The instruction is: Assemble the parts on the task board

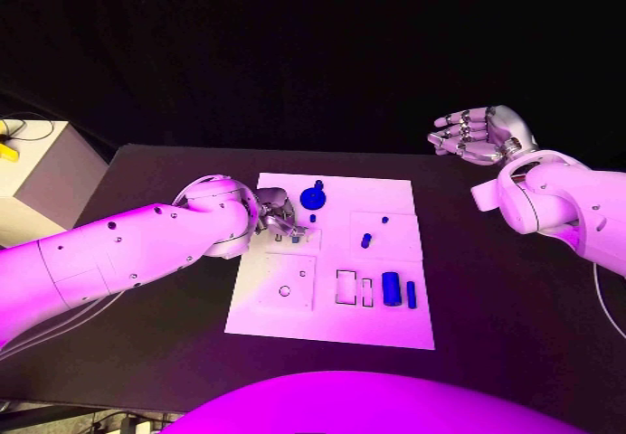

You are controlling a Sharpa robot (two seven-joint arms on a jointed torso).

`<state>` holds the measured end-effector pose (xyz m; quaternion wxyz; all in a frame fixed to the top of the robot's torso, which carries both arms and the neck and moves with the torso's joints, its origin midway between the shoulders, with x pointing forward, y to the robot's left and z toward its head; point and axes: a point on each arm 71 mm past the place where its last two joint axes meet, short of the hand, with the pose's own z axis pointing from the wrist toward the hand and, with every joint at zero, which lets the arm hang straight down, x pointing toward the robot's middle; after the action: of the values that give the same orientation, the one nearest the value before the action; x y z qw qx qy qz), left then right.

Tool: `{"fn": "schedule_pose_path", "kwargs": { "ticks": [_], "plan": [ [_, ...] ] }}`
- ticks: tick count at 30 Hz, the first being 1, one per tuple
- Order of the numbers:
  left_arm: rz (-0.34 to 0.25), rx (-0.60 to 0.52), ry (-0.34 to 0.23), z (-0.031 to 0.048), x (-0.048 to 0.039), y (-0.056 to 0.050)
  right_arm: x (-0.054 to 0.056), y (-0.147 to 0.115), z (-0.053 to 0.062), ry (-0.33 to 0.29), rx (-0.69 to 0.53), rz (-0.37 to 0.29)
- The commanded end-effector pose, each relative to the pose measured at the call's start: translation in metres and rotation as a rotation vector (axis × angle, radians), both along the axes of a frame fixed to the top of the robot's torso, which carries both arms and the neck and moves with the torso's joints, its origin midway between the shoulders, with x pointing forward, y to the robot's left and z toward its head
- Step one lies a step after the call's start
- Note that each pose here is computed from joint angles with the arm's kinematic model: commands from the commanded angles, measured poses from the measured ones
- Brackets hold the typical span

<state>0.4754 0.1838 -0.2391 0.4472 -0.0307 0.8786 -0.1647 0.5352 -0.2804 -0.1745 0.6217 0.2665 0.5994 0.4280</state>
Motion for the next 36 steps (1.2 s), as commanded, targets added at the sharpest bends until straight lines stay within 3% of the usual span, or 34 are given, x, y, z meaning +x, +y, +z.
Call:
{"fn": "schedule_pose_path", "kwargs": {
  "ticks": [1, 14, 21, 36],
  "plan": [
    [-0.009, -0.001, -0.001, 0.0015, -0.0004, -0.0005, -0.0004, 0.0005, 0.0005, -0.010, 0.003, 0.010],
    [-0.013, 0.007, 0.007, 0.0057, -0.0006, 0.0046, -0.0006, 0.0000, 0.0003, -0.009, 0.002, 0.009],
    [-0.014, -0.023, 0.038, 0.0080, -0.0039, 0.0054, -0.0009, -0.0011, 0.0001, -0.009, 0.002, 0.006],
    [-0.020, -0.053, 0.111, 0.0045, -0.0096, 0.0074, -0.0012, -0.0013, -0.0006, -0.007, 0.002, 0.006]
  ]
}}
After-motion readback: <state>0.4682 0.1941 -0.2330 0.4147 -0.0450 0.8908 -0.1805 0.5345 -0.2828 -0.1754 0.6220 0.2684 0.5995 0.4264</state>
